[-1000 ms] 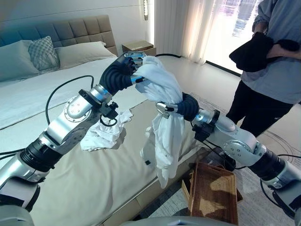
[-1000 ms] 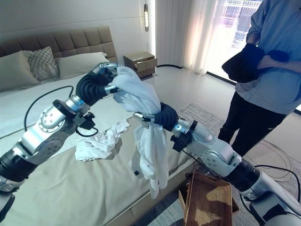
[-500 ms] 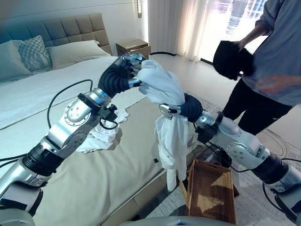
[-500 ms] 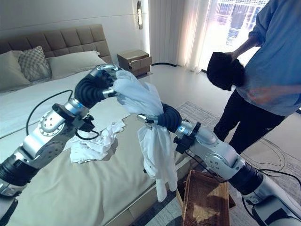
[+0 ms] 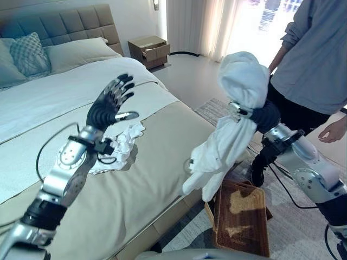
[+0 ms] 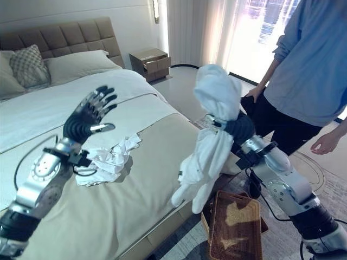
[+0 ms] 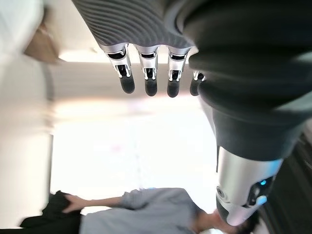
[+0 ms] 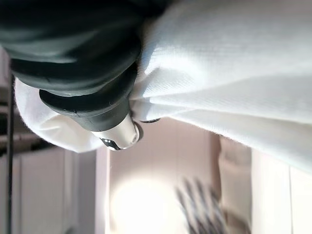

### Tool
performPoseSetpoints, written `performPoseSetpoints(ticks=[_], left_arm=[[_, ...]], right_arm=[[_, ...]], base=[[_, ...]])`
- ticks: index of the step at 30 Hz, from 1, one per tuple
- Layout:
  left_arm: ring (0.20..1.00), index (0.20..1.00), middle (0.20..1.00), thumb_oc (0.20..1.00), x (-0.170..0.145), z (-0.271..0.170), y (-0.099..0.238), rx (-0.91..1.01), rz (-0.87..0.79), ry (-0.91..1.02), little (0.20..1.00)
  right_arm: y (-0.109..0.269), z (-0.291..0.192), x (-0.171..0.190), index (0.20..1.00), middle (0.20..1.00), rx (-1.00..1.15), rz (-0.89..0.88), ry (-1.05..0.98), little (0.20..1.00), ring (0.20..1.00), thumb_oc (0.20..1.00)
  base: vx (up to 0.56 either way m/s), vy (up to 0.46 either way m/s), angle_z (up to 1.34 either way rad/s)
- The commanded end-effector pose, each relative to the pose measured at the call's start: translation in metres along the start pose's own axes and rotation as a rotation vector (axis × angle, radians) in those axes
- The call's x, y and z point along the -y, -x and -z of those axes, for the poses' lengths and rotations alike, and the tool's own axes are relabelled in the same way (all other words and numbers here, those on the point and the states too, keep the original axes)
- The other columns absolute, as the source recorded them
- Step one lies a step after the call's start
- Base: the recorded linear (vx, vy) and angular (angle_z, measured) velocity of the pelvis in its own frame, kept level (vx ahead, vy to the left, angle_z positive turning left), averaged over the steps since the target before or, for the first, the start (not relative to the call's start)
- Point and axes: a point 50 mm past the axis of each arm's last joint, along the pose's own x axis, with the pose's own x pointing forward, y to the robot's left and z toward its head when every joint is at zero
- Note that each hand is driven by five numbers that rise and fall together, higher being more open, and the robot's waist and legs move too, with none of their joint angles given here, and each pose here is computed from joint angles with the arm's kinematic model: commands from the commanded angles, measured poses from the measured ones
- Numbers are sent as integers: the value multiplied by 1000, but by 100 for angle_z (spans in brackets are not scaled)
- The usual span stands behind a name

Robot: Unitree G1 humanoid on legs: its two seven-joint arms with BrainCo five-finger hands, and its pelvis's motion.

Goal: Pick up clothes into the bucket

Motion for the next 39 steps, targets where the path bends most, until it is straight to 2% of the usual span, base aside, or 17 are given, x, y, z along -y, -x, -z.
performPoseSetpoints(ticks=[1,7,8,9,11,17,21,26,31,32,34,39], left_arm=[[1000,1000,1000,1000,-22,26,17,-99,-141,-78,1000],[1000,1000,1000,1000,-36,96,73,-417,-354,-166,1000],[1000,1000,1000,1000,-36,97,73,-416,-354,-166,1000],[1000,1000,1000,1000,-33,119,92,-528,-406,-161,1000],[1000,1000,1000,1000,-28,139,114,-629,-474,-149,1000],[1000,1000,1000,1000,-3,186,173,-935,-592,-42,1000],[1000,1000,1000,1000,21,206,193,-1075,-621,9,1000],[1000,1000,1000,1000,45,210,183,-1056,-610,83,1000],[1000,1000,1000,1000,61,205,155,-959,-537,104,1000],[1000,1000,1000,1000,66,199,137,-890,-516,116,1000],[1000,1000,1000,1000,71,195,124,-839,-500,129,1000],[1000,1000,1000,1000,78,186,105,-761,-494,157,1000]], right_arm=[[4,-38,21,200,200,176,103,136,200,200,200],[31,-42,55,200,200,200,352,219,200,200,200],[31,-42,55,200,200,200,353,220,200,200,200],[39,-41,62,200,200,216,436,242,200,200,200],[51,-36,70,200,200,220,546,268,200,200,200],[73,2,83,200,200,113,769,278,200,200,200],[73,22,89,200,200,53,878,302,200,200,200],[63,43,101,200,200,-20,1007,326,200,200,200],[46,48,112,200,200,-63,1071,376,200,200,200],[40,50,119,200,200,-99,1103,416,200,200,200],[34,51,124,200,200,-120,1133,430,200,200,200],[29,44,136,200,200,-154,1194,507,200,200,200]], base=[[0,0,0],[-1,-3,-3],[-7,-3,-5],[-5,-8,-4],[-5,-5,-2],[-47,-12,-5],[-119,10,-6],[-96,-30,-26],[-116,-52,-13],[-127,-71,5],[-121,-73,-3],[-41,-30,-2]])
